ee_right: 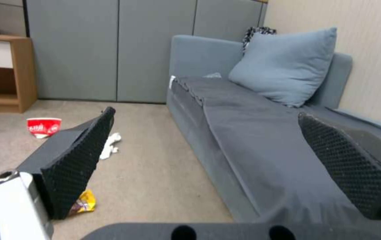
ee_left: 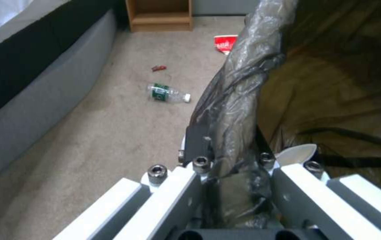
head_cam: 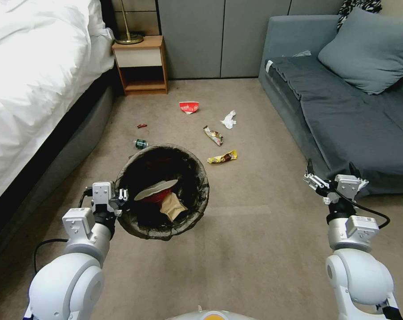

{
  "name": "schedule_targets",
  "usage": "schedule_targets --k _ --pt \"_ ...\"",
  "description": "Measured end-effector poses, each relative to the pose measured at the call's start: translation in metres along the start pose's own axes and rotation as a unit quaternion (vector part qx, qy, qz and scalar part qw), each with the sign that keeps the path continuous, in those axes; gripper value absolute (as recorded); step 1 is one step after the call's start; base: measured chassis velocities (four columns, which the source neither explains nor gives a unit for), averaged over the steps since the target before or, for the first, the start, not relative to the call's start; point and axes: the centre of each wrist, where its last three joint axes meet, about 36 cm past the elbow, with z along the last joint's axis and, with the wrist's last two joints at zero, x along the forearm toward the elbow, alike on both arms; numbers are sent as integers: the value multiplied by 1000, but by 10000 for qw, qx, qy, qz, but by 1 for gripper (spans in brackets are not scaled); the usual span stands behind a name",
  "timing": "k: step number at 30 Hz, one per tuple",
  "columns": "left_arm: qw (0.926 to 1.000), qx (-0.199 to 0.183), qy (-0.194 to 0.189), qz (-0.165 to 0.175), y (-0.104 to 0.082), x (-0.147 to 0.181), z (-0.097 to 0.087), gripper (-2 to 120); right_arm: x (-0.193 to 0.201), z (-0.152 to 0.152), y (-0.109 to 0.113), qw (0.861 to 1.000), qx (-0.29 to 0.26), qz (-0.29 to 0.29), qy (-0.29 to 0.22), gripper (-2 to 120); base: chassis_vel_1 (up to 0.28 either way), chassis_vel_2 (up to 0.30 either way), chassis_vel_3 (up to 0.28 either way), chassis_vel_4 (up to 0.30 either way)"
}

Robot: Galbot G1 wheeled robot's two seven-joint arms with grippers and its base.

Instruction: Pick up the trash bin, then pick up the garbage from the floor and place it into the trash bin.

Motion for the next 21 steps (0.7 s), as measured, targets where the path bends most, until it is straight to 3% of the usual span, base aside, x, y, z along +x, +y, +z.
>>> schedule_targets --k 21 --pt "9999 -96 4 80 -5 2 0 0 4 3 -8 9993 143 -216 -269 100 0 0 0 0"
